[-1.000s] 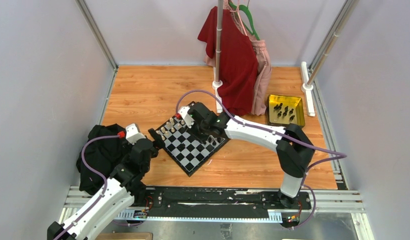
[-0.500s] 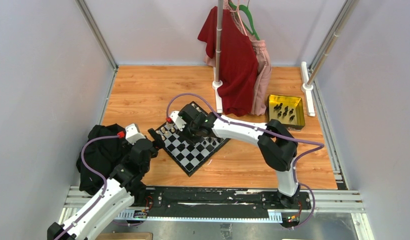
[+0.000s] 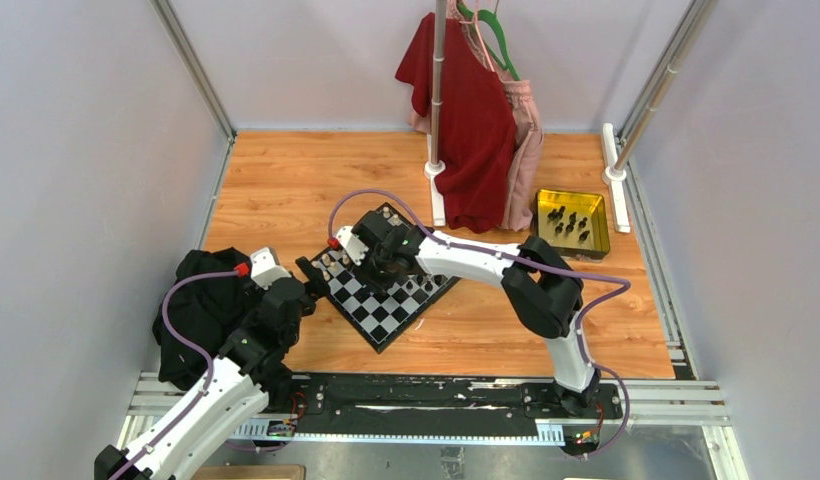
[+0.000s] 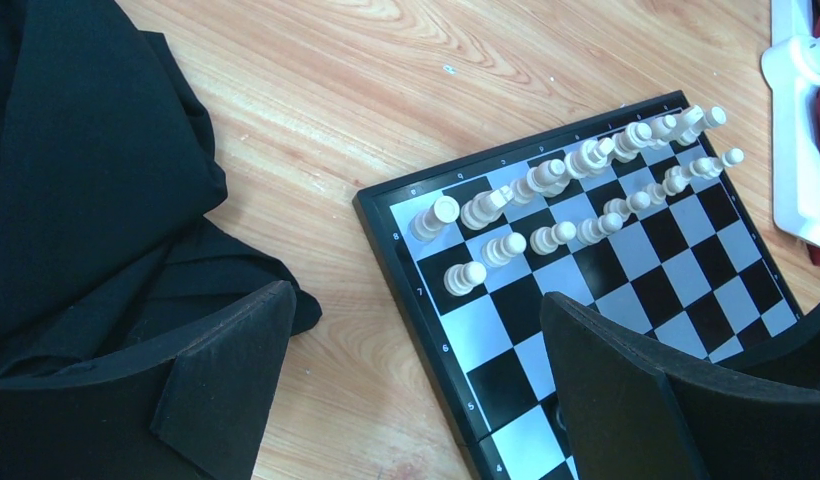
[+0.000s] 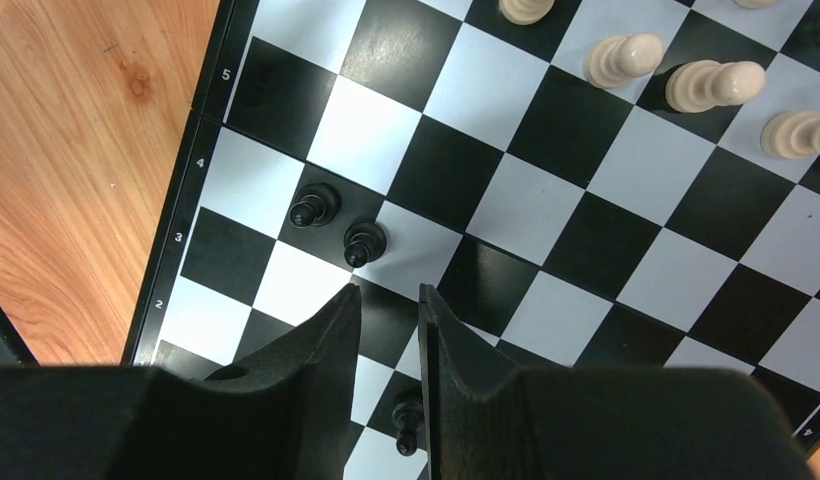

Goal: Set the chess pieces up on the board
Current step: Pick up the chess piece from the chessboard.

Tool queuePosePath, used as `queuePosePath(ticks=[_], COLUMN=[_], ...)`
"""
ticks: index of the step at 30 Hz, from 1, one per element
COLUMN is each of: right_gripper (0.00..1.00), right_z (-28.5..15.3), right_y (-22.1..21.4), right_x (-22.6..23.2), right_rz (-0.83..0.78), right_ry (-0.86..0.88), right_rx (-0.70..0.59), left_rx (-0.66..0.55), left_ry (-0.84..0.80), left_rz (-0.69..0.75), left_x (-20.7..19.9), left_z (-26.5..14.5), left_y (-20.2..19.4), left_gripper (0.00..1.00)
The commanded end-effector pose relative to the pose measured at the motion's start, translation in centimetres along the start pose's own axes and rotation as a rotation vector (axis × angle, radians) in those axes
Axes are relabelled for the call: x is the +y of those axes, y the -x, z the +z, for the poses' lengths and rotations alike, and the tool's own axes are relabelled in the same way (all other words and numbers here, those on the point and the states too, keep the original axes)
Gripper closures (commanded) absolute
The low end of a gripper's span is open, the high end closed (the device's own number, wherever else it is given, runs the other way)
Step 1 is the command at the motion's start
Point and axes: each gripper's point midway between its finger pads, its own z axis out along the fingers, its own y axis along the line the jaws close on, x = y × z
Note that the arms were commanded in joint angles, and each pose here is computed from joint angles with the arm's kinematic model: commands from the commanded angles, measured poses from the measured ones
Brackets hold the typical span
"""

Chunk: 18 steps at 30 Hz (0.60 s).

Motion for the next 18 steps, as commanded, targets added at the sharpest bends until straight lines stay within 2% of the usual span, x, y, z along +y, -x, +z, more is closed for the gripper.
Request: queuePosePath(ticks=[1,18], right_gripper=[0.68,0.68], right_z=[0.08,0.86], right_y=[1.60,2.04], right_x=[1.10,1.61], right_rz=[-0.021,-0.020], right_ry=[0.030,0.058], right_rx=[-0.028,-0.031], left_rx=[-0.020,-0.018], left_ry=[0.007,0.003], left_rz=[-0.014,-0.012], left_x=[0.09,0.00], left_z=[0.13,0.13], left_y=[0.12,0.10], left_gripper=[0.00,0.00])
